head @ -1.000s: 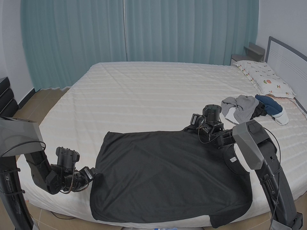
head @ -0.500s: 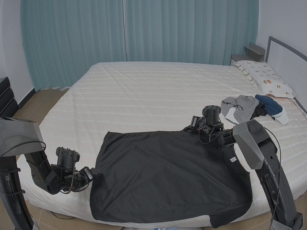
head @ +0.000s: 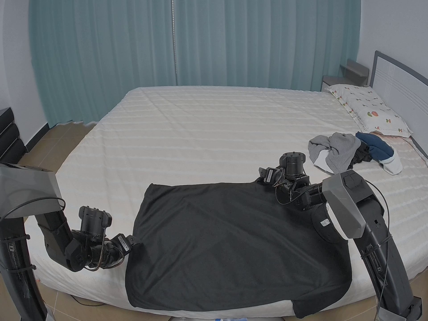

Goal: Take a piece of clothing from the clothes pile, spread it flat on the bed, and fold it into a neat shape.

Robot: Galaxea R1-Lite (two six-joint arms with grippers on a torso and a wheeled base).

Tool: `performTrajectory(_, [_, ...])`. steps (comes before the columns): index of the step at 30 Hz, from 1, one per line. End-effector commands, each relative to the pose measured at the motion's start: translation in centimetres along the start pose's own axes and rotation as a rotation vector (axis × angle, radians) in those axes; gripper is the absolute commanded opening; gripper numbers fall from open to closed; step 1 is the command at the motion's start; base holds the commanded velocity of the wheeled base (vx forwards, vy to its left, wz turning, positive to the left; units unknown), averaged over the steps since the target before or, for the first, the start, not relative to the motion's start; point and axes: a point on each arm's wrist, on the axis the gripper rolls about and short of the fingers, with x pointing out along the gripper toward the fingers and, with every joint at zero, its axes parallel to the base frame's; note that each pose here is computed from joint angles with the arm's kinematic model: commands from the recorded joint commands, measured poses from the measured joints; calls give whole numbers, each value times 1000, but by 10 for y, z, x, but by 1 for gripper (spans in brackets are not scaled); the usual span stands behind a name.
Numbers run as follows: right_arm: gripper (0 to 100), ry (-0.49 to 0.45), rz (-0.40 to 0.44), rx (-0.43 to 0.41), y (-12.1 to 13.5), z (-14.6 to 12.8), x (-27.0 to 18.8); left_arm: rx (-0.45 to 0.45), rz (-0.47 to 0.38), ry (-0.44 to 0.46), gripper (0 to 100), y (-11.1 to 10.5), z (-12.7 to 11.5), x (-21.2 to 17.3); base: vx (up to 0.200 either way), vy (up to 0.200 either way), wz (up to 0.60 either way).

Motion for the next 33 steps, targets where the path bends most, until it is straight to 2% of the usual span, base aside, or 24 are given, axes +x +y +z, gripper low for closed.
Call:
performTrajectory(1, [100, 18, -7, -3, -3, -9, 2, 0, 5, 5, 100, 1, -1, 2, 0, 0, 0])
performTrajectory(2, [100, 21, -11, -3, -5, -10, 3, 0, 5, 5, 100, 1, -1, 2, 0, 0, 0])
performTrajectory(3, [0, 24, -14, -3, -6, -10, 3, 0, 5, 5, 100, 1, -1, 2, 0, 0, 0])
performTrajectory(11, [0, 47, -27, -6, -12, -15, 5, 1, -11, -9, 100, 1, -2, 4, 0, 0, 0])
performTrajectory(16, [0, -49, 12, 12, -4, -3, 3, 1, -13, -12, 100, 1, -2, 4, 0, 0, 0])
performTrajectory(23, [0, -127, 47, 25, 2, 11, 0, 1, -12, -11, 100, 2, -2, 4, 0, 0, 0])
performTrajectory(33, [0, -238, 67, -20, -3, 29, -1, 3, -11, -9, 100, 2, -3, 4, 0, 0, 0])
